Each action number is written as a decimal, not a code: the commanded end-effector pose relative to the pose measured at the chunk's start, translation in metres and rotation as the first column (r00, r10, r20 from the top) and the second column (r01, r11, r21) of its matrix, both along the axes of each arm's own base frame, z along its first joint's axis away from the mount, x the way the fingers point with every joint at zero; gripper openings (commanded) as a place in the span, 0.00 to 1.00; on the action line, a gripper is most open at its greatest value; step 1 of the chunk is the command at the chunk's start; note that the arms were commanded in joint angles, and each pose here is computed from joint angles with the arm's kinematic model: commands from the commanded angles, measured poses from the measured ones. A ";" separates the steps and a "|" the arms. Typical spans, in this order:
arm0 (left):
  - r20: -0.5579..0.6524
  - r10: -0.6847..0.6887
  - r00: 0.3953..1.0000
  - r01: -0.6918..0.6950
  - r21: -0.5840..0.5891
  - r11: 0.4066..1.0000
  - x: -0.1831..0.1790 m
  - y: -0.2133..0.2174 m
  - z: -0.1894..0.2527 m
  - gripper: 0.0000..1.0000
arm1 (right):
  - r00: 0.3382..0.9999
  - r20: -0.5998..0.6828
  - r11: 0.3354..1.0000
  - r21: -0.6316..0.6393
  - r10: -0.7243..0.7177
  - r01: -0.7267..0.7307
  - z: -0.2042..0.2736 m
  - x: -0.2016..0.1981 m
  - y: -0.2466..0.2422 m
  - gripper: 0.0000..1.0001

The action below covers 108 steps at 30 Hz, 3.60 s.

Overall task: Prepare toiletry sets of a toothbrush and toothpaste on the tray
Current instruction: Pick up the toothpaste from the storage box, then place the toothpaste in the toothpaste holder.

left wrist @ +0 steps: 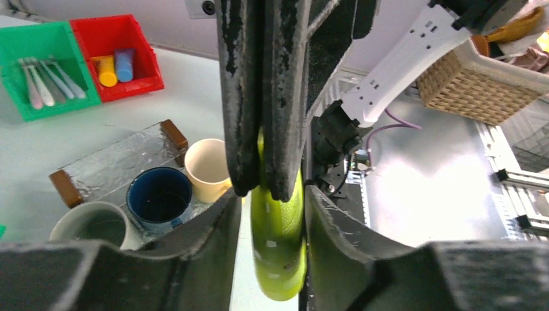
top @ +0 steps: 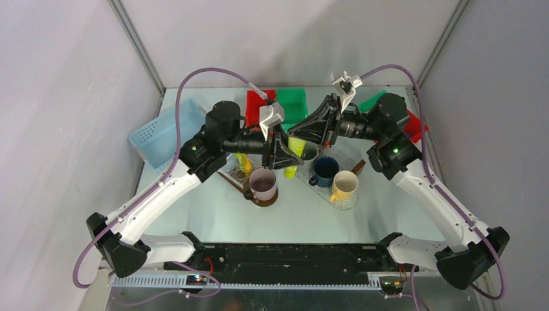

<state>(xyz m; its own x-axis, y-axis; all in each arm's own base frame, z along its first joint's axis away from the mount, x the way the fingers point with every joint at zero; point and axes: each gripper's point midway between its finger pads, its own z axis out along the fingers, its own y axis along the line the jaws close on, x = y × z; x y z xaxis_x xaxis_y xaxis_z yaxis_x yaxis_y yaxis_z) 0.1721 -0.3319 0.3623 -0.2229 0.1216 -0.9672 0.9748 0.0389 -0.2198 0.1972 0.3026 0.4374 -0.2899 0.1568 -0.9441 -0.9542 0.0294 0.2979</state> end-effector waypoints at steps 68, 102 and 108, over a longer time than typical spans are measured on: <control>0.005 0.891 -0.453 -0.847 -0.312 -0.429 0.104 0.375 -0.006 0.99 | 0.652 0.316 0.659 -0.099 -0.689 0.745 -0.209 0.220 -0.140 0.00; 0.010 0.885 -0.465 -0.841 -0.319 -0.438 0.105 0.376 -0.010 0.98 | 0.628 0.333 0.668 0.007 -0.704 0.744 -0.240 0.217 -0.138 0.40; 0.000 0.887 -0.461 -0.838 -0.328 -0.436 0.102 0.376 -0.007 0.98 | 0.585 0.356 0.641 0.052 -0.728 0.766 -0.203 0.208 -0.150 0.67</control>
